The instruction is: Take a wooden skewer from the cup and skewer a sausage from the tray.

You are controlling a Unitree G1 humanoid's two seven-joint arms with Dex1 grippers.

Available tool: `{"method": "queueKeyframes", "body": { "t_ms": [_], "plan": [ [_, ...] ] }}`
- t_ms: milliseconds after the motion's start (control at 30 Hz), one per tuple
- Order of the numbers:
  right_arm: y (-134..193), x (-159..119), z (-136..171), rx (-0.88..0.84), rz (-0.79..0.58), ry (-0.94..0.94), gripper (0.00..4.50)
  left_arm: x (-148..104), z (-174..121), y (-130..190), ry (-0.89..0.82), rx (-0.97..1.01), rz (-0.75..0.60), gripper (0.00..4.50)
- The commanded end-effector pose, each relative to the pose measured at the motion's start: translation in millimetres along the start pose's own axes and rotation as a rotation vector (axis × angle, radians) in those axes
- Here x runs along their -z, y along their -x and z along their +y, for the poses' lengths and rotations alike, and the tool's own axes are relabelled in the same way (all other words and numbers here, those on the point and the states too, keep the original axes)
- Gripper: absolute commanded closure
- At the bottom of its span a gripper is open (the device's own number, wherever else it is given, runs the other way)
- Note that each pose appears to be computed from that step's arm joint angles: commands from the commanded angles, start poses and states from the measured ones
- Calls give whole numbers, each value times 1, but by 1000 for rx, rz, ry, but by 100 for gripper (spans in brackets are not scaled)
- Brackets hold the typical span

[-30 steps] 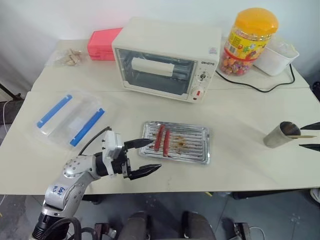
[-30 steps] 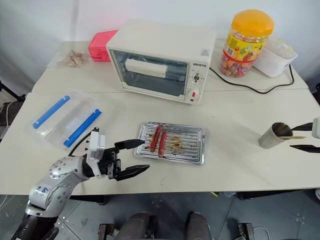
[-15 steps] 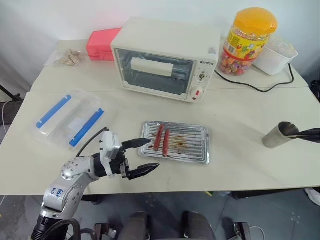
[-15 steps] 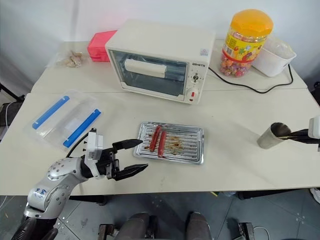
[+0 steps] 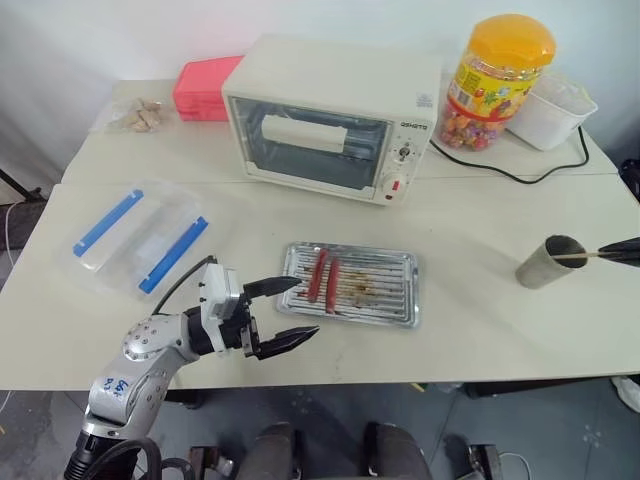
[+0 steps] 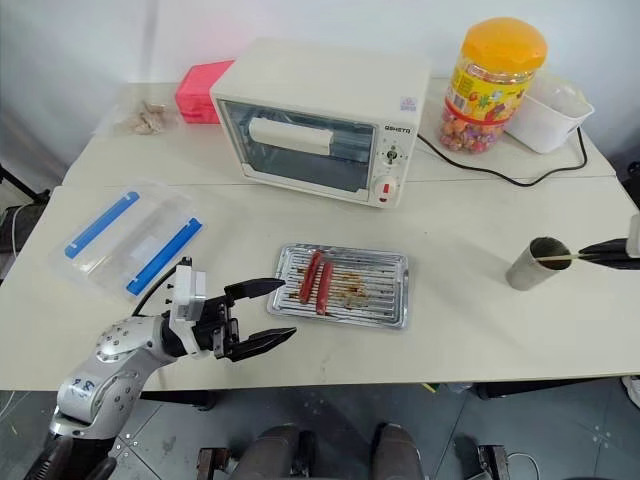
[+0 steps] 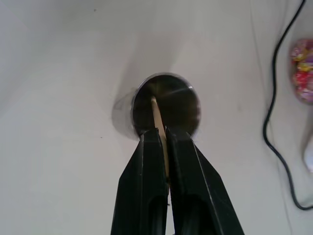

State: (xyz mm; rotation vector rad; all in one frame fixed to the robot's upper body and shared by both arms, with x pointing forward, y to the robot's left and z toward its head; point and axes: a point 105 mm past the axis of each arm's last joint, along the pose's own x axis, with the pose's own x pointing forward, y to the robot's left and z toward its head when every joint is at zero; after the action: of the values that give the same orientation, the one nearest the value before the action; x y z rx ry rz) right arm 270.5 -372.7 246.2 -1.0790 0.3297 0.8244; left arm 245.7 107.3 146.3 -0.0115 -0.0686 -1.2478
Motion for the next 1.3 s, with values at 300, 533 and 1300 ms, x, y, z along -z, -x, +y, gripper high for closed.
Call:
{"method": "queueKeyframes", "body": {
  "t_ms": [300,533,1300],
  "plan": [
    [15,-4,6,-58,12,-19,447,0,1,-7,-27,23,-17,0],
    [-4,2,5,-63,34,-25,447,2,0,-6,-26,18,-12,0],
    [-21,-5,1,-138,83,31,209,1,0,-6,-34,0,-12,0]
  ]
}}
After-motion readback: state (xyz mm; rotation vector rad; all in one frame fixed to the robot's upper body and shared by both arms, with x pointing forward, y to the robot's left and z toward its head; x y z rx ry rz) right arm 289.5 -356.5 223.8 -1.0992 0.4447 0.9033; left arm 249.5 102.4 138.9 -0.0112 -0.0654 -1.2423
